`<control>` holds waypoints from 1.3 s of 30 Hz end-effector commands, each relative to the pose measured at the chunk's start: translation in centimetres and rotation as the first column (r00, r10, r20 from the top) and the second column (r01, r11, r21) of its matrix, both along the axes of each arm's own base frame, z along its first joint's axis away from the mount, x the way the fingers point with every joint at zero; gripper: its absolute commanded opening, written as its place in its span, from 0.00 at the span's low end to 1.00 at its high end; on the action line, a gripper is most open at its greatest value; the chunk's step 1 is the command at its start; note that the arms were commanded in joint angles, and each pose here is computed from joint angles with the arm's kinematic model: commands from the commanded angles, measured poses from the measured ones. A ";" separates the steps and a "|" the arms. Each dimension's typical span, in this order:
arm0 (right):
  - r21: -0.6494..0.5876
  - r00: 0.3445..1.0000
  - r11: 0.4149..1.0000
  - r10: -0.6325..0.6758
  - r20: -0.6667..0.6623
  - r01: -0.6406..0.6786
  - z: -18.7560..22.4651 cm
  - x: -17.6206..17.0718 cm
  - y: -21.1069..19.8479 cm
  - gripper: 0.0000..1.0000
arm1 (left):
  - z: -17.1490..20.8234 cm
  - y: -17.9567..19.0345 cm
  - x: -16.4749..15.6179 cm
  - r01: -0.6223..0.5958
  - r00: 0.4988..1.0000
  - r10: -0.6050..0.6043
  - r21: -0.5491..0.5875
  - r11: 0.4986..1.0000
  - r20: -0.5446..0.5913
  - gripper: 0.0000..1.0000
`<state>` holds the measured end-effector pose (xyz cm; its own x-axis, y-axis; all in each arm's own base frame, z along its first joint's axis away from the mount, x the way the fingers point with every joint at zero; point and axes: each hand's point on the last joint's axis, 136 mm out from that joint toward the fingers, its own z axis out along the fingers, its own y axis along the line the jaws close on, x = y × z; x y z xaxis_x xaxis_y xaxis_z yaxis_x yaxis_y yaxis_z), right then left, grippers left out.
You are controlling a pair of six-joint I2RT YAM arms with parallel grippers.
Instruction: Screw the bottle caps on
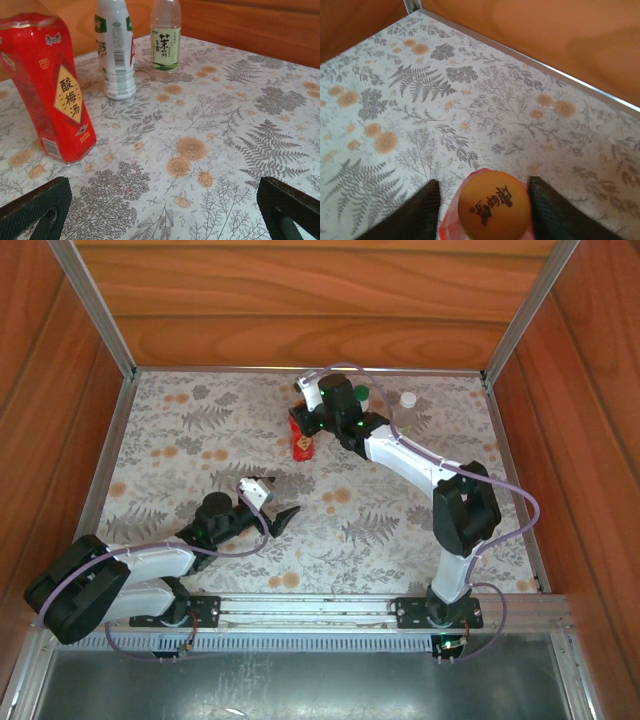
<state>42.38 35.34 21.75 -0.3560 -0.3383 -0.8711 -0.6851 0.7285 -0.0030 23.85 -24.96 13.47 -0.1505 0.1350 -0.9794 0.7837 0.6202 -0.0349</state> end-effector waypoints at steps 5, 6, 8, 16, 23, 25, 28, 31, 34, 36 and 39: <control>0.052 0.997 0.999 0.005 0.078 -0.009 5.8 -0.9 -0.9 0.87 | 1.2 1.0 2.8 -0.101 0.994 0.100 0.022 0.995 0.034 1.00; 0.057 0.996 0.998 0.001 0.085 -0.006 6.5 -1.1 -1.2 0.89 | 1.6 1.1 3.2 -0.110 0.993 0.110 0.018 0.994 0.037 1.00; 0.064 0.994 0.998 -0.013 0.105 0.006 7.7 -1.7 -2.0 0.90 | 2.4 1.8 4.1 -0.138 0.989 0.137 0.016 0.990 0.053 1.00; 0.054 0.941 0.968 -0.253 0.226 0.247 7.9 -3.8 -11.0 0.98 | 5.1 9.5 8.5 -0.397 0.916 0.389 0.066 0.916 0.101 1.00; -0.020 0.848 0.884 -0.442 0.291 0.468 2.2 -5.5 -21.7 1.00 | 1.5 17.1 10.6 -0.620 0.783 0.611 0.213 0.755 0.112 1.00; -0.026 0.823 0.859 -0.481 0.302 0.512 0.3 -5.6 -23.8 1.00 | 0.3 18.4 10.9 -0.647 0.758 0.644 0.246 0.722 0.102 1.00; -0.024 0.799 0.824 -0.541 0.264 0.566 -3.1 -5.1 -26.5 1.00 | -0.8 20.0 11.8 -0.679 0.728 0.678 0.240 0.693 0.102 1.00; -0.023 0.781 0.799 -0.580 0.230 0.600 -6.2 -4.0 -28.6 1.00 | -1.8 21.1 12.8 -0.696 0.713 0.694 0.211 0.687 0.094 1.00; -0.013 0.778 0.793 -0.595 0.201 0.609 -8.5 -3.0 -30.4 1.00 | -3.1 22.5 14.2 -0.728 0.675 0.735 0.213 0.651 0.061 1.00; 0.025 0.779 0.793 -0.604 0.171 0.609 -9.7 -2.7 -31.4 1.00 | -3.2 23.9 14.3 -0.756 0.641 0.767 0.181 0.629 0.016 1.00; 0.077 0.787 0.795 -0.607 0.114 0.602 -11.5 -2.3 -32.4 1.00 | -4.4 24.7 14.6 -0.753 0.645 0.764 0.143 0.642 -0.034 1.00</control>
<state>38.78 2.50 8.71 -0.4673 -0.1366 -0.8735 -0.0623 0.9906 -0.1216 37.18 -0.61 7.63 -0.4027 0.1105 -0.9087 0.0428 0.9939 0.1019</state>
